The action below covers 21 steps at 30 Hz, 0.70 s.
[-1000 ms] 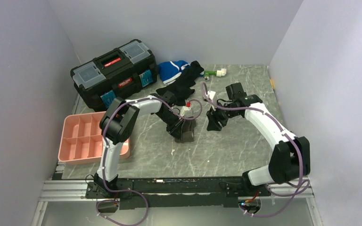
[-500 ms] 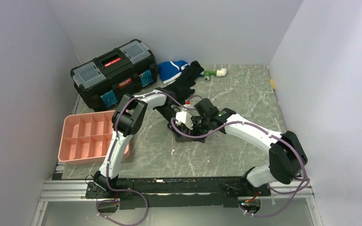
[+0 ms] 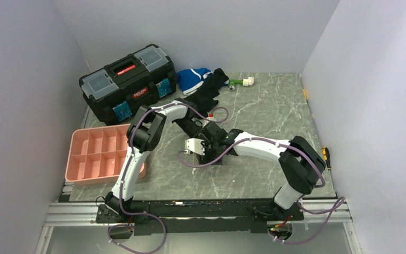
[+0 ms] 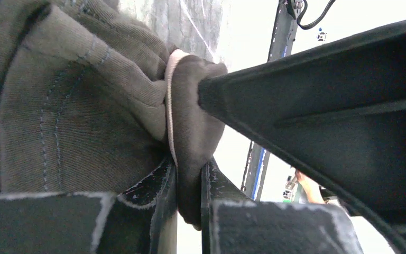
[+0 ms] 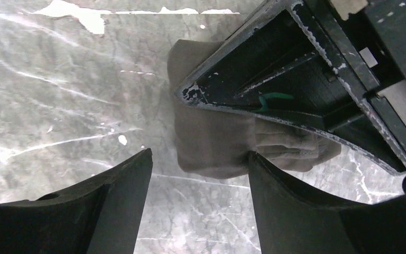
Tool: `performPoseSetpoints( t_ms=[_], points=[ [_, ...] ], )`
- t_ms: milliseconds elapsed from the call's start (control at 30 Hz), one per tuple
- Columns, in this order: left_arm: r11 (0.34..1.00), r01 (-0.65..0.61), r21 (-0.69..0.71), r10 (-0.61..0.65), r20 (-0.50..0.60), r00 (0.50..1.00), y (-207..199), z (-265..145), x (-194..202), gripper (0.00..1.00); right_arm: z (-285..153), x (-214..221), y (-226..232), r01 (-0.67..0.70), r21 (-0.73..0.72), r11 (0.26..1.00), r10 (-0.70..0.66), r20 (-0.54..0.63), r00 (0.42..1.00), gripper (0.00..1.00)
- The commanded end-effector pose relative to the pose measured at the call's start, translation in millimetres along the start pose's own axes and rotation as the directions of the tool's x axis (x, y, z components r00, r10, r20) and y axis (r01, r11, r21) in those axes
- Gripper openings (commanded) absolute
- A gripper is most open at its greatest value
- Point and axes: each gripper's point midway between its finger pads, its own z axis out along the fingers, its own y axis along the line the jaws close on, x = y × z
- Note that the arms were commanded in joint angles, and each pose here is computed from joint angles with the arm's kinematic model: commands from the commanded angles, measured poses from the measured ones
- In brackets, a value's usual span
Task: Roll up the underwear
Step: Roll the underwear to the center of the board.
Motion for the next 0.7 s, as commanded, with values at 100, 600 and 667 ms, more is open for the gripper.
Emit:
performPoseSetpoints(
  t_ms=[100, 600, 667],
  points=[
    [0.998, -0.023, -0.063, 0.018, -0.079, 0.997, 27, 9, 17, 0.0, 22, -3, -8, 0.027, 0.021, 0.999, -0.026, -0.031, 0.999, 0.67],
    [0.995, -0.025, -0.096, 0.018, -0.071, 0.997, 23, 5, 21, 0.19, 43, 32, 46, -0.027, -0.201, 0.979, 0.001, -0.127, 0.992, 0.21],
    [0.995, -0.027, -0.099, 0.02, -0.07, 0.997, 22, 4, 20, 0.24, 44, 32, 50, -0.032, -0.232, 0.972, 0.003, -0.127, 0.992, 0.15]
  ],
)
